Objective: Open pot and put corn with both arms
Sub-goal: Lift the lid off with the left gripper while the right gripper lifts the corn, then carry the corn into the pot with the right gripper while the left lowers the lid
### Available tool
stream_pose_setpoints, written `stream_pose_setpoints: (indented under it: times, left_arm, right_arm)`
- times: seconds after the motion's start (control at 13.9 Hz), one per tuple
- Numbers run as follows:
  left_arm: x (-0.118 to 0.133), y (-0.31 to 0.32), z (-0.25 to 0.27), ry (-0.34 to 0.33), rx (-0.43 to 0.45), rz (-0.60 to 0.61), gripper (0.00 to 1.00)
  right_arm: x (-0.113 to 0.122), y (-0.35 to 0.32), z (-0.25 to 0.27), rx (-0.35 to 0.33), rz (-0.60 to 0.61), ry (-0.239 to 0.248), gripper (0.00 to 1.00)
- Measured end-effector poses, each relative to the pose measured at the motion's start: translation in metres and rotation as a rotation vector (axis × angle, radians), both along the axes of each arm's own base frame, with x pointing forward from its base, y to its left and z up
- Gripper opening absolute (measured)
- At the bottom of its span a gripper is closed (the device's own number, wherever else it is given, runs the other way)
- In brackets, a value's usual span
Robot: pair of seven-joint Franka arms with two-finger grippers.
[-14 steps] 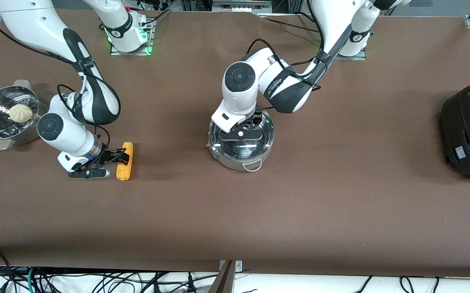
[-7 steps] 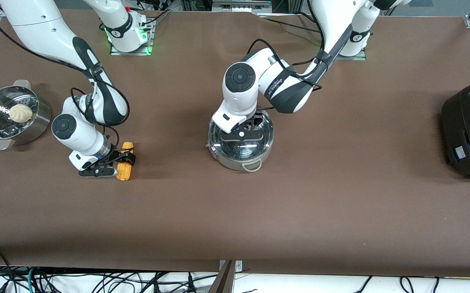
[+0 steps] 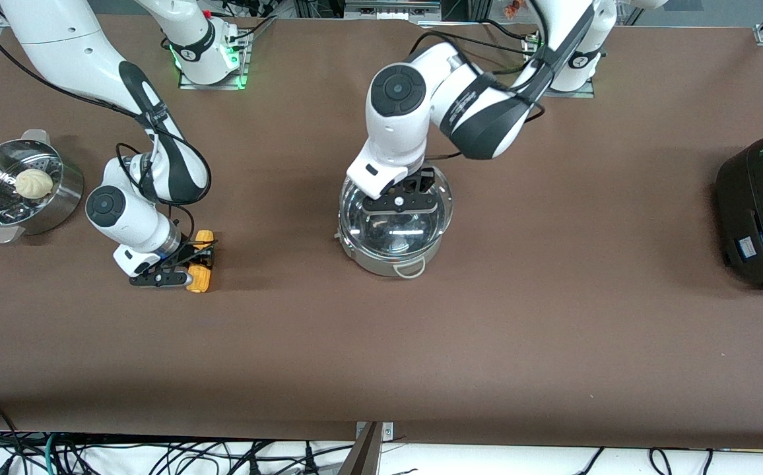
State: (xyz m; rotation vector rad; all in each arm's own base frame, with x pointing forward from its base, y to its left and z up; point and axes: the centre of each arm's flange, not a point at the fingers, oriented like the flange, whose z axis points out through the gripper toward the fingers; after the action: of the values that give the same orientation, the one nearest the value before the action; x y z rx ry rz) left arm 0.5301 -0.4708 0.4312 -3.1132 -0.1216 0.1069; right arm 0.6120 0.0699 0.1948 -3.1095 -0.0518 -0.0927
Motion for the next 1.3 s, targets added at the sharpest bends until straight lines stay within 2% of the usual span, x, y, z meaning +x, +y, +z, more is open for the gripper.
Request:
stream_pose_setpoints:
  times: [0.07, 0.36, 0.51, 0.79, 0.94, 1.08, 1.3]
  left_arm:
    - [0.006, 0.015, 0.005, 0.017, 0.021, 0.005, 0.50]
    - [0.047, 0.092, 0.002, 0.097, 0.071, -0.082, 0.50]
    - [0.070, 0.142, 0.001, 0.142, 0.072, -0.148, 0.50]
    - [0.116, 0.266, 0.012, 0.177, 0.023, -0.275, 0.50]
    - [0.124, 0.316, 0.000, 0.212, 0.009, -0.285, 0.50]
    - [0.124, 0.349, -0.027, 0.244, 0.000, -0.270, 0.50]
    - [0.115, 0.370, -0.079, 0.195, 0.036, -0.279, 0.50]
  right_arm:
    - [0.000, 0.000, 0.001, 0.000, 0.000, -0.001, 0.34]
    - [0.009, 0.001, 0.010, 0.000, 0.000, -0.005, 0.34]
    - [0.023, 0.002, 0.028, -0.005, 0.002, 0.023, 0.33]
    - [0.055, 0.034, 0.101, -0.015, 0.047, 0.078, 0.33]
    - [0.062, 0.065, 0.137, -0.018, 0.061, 0.093, 0.33]
    - [0.060, 0.099, 0.158, -0.023, 0.022, 0.108, 0.34]
    - [0.042, 0.166, 0.172, -0.027, -0.056, 0.120, 0.35]
